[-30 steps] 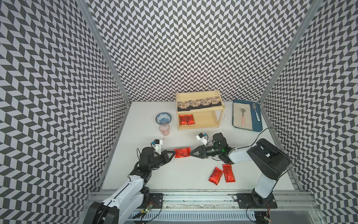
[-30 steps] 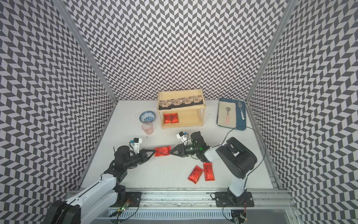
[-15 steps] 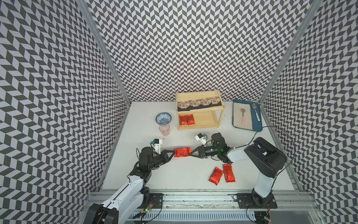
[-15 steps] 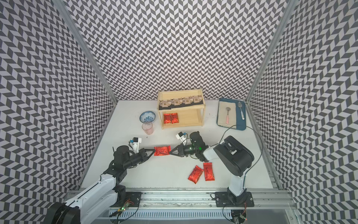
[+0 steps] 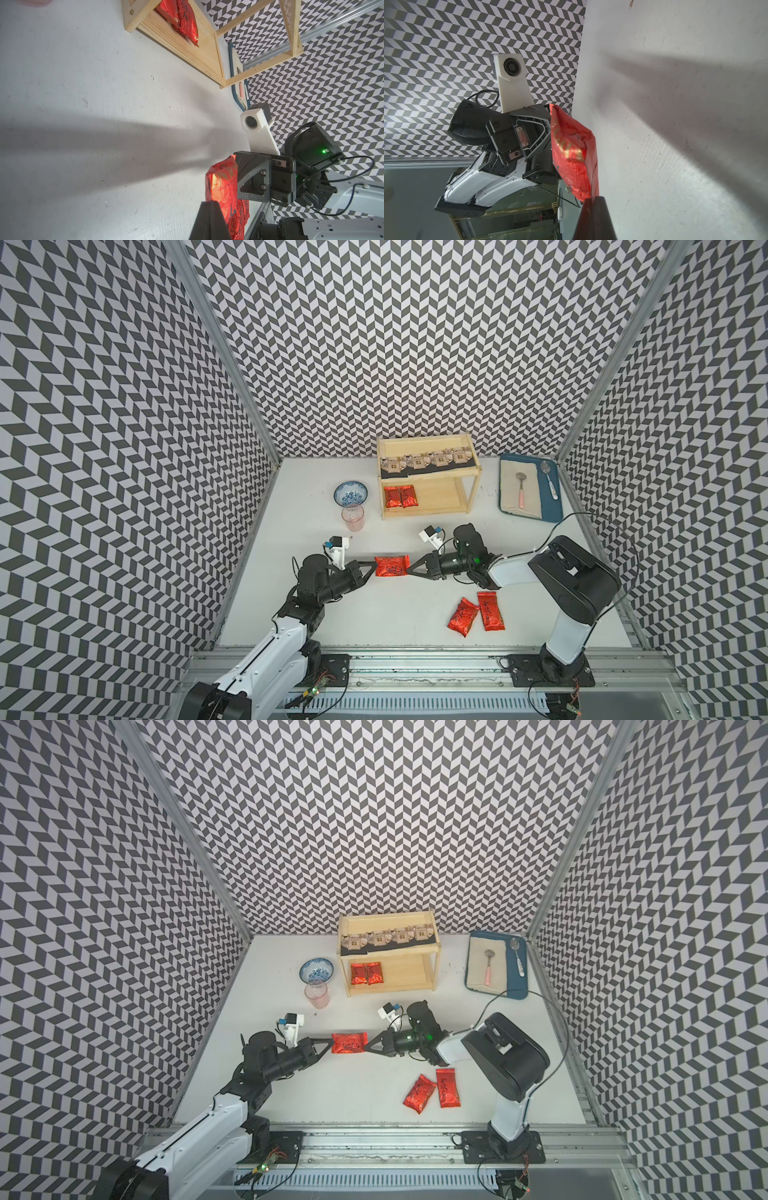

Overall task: Place the tea bags on the shelf by color
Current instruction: Pick up the tea bag from the center of the board, then place the tea bag on the shelf.

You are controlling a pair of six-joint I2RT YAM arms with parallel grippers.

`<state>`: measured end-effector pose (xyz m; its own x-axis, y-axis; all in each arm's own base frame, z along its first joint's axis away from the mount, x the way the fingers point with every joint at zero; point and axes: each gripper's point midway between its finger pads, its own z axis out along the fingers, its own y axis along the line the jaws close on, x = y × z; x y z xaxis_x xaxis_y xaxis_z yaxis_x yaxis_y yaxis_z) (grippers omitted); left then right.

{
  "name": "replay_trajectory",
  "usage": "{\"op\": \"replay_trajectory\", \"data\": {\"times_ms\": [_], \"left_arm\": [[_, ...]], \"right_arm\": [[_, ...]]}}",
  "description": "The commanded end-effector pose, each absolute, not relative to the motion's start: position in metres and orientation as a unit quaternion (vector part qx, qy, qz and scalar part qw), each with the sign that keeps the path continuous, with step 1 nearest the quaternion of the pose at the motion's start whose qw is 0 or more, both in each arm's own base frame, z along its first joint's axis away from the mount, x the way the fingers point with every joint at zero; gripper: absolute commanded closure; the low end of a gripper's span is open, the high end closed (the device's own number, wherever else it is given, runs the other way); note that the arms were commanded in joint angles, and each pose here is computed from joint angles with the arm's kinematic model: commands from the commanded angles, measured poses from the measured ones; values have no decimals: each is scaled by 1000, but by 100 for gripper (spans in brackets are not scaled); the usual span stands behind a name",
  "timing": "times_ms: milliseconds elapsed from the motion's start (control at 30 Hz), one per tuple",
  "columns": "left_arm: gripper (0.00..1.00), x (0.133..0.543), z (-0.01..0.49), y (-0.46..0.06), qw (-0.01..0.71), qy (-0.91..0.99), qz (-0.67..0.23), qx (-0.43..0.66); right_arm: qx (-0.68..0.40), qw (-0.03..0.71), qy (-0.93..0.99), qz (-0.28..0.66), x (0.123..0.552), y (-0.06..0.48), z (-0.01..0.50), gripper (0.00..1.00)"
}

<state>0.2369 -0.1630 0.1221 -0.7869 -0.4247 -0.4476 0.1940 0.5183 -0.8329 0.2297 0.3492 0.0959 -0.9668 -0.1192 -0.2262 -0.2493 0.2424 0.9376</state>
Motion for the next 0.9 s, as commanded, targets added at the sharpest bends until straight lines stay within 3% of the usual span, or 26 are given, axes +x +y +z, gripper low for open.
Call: {"op": "replay_trajectory", "data": {"times_ms": [0,33,133,500,700,867], "left_arm": [[41,246,139,-163,337,810,-477,-56],[28,249,141,-161,338,814,-468,-59],[17,258,150,-155,347,827,-437,-63],[18,283,188,-141,349,859,-373,-42],[19,284,201,-143,359,856,-373,-16],[19,284,203,-144,368,856,-362,-9]], "right_arm": [[-109,81,780,611,237,346,110,100],[-95,85,781,612,240,343,112,100],[-39,109,782,612,258,331,118,100],[254,249,718,598,335,267,143,100],[343,316,692,550,376,245,155,100],[400,329,684,514,407,241,143,100]]}}
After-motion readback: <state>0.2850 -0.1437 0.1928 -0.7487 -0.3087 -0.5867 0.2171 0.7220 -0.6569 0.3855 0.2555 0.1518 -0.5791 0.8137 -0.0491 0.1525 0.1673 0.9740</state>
